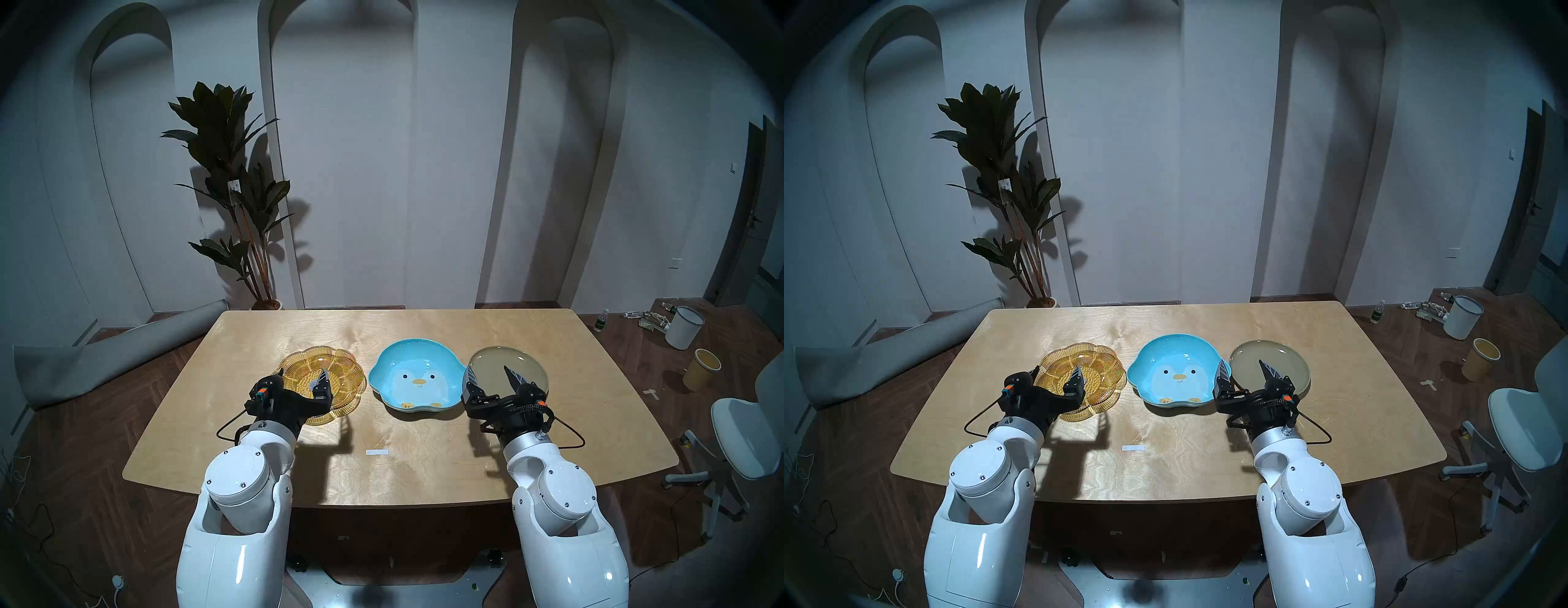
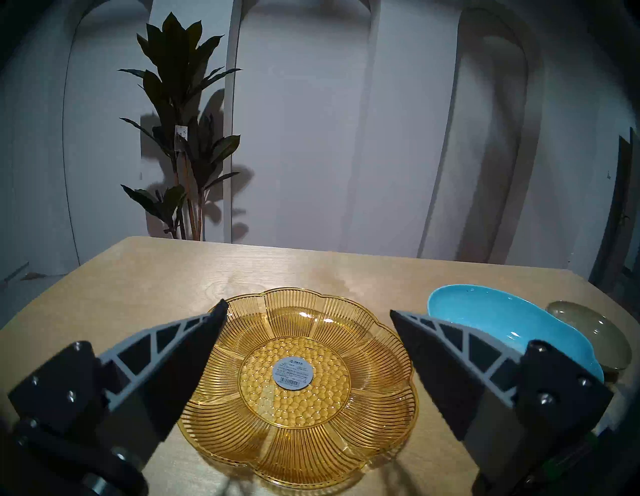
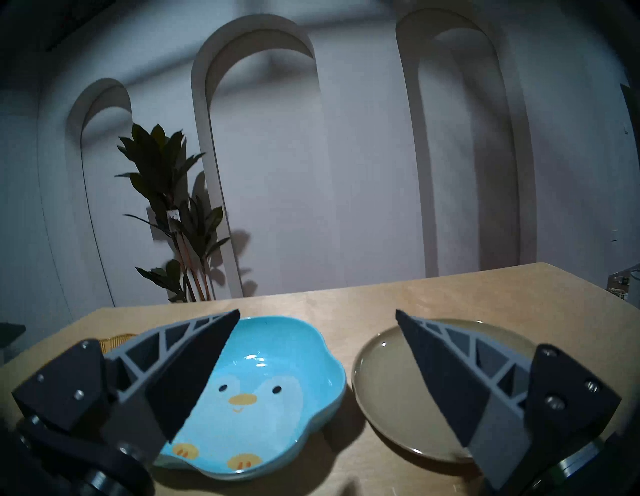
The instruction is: Stack the plates into one stack
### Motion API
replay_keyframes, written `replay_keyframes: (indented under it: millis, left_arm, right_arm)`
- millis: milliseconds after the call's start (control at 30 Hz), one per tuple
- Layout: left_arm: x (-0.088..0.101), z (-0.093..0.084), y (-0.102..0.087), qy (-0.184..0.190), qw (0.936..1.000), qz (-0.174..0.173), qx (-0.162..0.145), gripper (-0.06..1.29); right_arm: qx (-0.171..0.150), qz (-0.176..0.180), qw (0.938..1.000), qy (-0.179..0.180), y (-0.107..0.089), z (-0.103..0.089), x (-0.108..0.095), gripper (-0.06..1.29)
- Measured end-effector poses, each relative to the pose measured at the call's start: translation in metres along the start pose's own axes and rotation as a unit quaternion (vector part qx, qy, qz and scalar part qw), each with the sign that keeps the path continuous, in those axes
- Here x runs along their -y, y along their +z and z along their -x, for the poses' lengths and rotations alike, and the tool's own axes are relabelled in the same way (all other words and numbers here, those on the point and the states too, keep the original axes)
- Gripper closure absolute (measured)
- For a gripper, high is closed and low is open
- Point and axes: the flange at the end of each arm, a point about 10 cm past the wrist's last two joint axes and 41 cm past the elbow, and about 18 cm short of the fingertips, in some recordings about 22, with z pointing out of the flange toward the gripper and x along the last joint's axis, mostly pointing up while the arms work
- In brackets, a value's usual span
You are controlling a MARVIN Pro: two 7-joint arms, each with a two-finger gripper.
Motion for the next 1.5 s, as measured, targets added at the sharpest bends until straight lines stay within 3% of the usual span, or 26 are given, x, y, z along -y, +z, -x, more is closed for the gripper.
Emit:
replay_keyframes:
  millis: [267,467,700,1067,1500]
  left_arm:
    - [0.012,-0.008,0.010,0.007,0.9997,-0.023,-0.007,-0.02]
    - [0.017,-0.007,0.020,0.005,0.9990,-0.044,-0.008,-0.02]
    - [0.022,-0.010,0.027,0.001,0.9979,-0.064,-0.012,-0.02]
    - [0.044,-0.014,0.044,-0.008,0.9925,-0.119,-0.028,-0.02]
    - [0.086,-0.035,0.071,-0.014,0.9830,-0.171,-0.066,-0.02]
  right_arm:
    - [0.003,-0.010,0.9934,0.114,0.000,-0.020,-0.004,0.00]
    - [0.026,-0.006,0.9807,0.194,0.005,-0.032,-0.007,0.00]
    - [0.062,0.016,0.9654,0.253,0.014,-0.044,-0.011,0.00]
    - [0.152,0.034,0.9415,0.299,0.031,-0.042,-0.003,0.00]
    - [0.206,0.024,0.9194,0.334,0.035,-0.043,0.008,0.00]
